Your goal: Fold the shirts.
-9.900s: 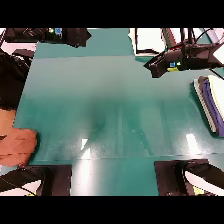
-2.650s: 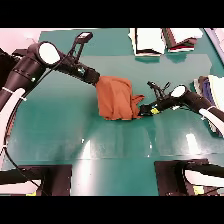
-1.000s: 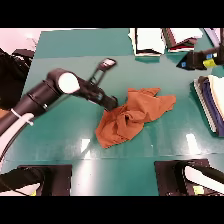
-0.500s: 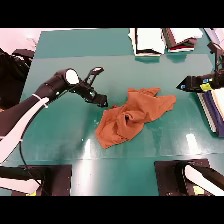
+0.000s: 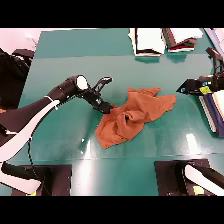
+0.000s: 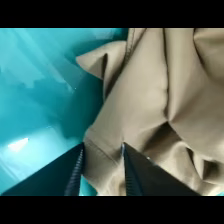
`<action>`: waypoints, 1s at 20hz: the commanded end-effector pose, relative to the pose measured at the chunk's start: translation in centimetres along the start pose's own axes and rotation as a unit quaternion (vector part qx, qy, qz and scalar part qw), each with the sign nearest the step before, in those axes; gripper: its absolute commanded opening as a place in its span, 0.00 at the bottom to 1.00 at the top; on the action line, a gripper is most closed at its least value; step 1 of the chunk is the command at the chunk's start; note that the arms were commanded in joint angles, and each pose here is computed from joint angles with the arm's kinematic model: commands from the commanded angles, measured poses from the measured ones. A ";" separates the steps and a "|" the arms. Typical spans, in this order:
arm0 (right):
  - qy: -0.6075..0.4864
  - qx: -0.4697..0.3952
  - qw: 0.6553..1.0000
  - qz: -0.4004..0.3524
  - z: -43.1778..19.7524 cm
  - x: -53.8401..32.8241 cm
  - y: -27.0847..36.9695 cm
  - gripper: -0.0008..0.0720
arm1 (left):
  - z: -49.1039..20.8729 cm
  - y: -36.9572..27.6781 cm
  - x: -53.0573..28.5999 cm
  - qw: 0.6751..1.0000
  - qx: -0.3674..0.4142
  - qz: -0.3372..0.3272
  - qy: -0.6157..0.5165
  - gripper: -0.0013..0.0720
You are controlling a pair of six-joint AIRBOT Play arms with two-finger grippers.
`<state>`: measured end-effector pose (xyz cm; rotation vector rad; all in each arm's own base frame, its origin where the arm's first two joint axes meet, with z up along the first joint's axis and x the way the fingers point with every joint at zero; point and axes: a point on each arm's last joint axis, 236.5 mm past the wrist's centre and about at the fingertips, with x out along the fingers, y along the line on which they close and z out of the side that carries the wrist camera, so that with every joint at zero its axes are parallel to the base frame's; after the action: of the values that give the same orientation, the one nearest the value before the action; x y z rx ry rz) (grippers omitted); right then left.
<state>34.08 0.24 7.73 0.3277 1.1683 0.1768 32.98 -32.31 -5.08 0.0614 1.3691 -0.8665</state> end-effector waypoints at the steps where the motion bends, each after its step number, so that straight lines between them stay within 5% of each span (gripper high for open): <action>1: 0.044 0.034 0.998 0.000 -1.3 1.1 -2.1 0.62 | -0.5 0.0 0.2 1.000 0.007 0.002 0.010 0.14; 2: 0.053 0.046 0.998 0.000 -1.5 1.5 -2.8 0.62 | -0.5 0.2 0.1 1.000 0.010 0.007 0.011 0.05; 7: 0.081 0.098 0.992 -0.005 -2.0 3.5 -6.4 0.63 | 3.7 3.0 -5.2 0.997 -0.014 0.043 -0.065 0.05; 9: 0.099 0.121 0.988 -0.003 -2.4 5.2 -7.9 0.79 | 5.3 4.0 -8.5 0.993 -0.018 0.055 -0.104 0.05; 14: 0.148 0.141 0.978 0.037 -3.0 11.4 -6.9 0.79 | 5.9 5.4 -11.2 0.989 -0.028 0.068 -0.128 0.05; 19: 0.167 0.073 0.981 0.060 -3.3 15.8 -1.9 0.79 | 6.0 5.3 -11.3 0.989 -0.028 0.068 -0.129 0.05; 20: 0.159 0.061 0.984 0.059 -2.9 16.3 -1.2 0.70 | 6.0 5.4 -11.3 0.989 -0.028 0.068 -0.129 0.05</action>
<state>36.31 1.90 -6.94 0.5370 1.5052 0.2274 41.34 -26.16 3.61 -0.0006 1.1376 -0.6995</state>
